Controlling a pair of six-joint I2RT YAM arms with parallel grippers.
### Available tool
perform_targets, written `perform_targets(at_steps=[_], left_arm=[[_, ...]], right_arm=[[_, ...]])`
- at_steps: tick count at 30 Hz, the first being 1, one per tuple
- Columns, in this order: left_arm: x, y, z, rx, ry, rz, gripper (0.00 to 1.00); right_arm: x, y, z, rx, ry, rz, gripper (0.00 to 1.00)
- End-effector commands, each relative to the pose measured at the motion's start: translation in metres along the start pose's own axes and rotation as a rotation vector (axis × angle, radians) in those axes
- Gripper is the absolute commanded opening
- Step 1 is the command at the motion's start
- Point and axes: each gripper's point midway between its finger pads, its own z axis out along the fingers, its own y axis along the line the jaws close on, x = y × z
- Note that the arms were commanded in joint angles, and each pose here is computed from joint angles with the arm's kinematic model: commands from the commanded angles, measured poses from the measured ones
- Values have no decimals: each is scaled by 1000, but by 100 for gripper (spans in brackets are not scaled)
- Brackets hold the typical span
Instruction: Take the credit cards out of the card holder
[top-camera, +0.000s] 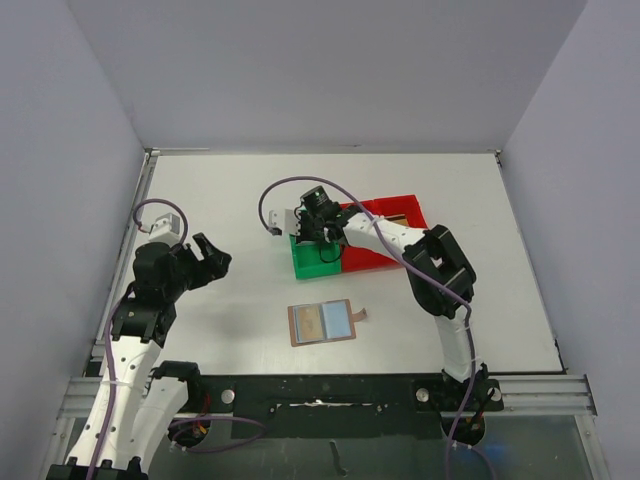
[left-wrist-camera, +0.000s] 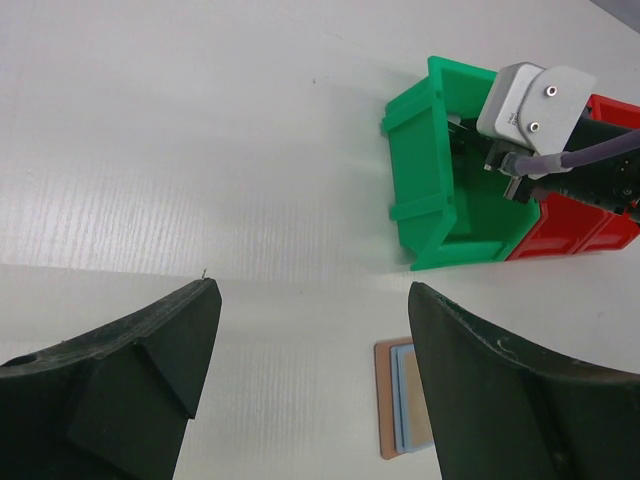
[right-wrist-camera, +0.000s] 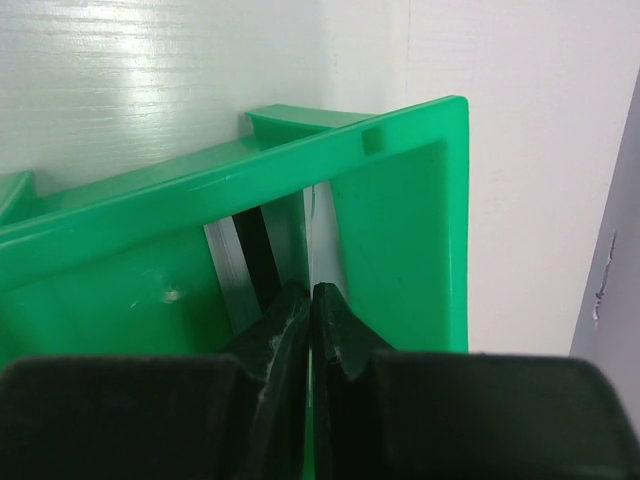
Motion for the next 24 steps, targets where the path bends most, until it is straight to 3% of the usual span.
perform_targets(at_steps=[1,10,24], left_arm=[[-18,-12,-1,53,-64,21,76],[-19,-11,0,55,-61,18,76],[-17,-12,2,60,-51,17,76]], right_arm=[[-11,-25,-6,72,-5,-42,1],[-2,-9,7,23,10,-53,8],[-1,-6,7,17,4,-44,26]])
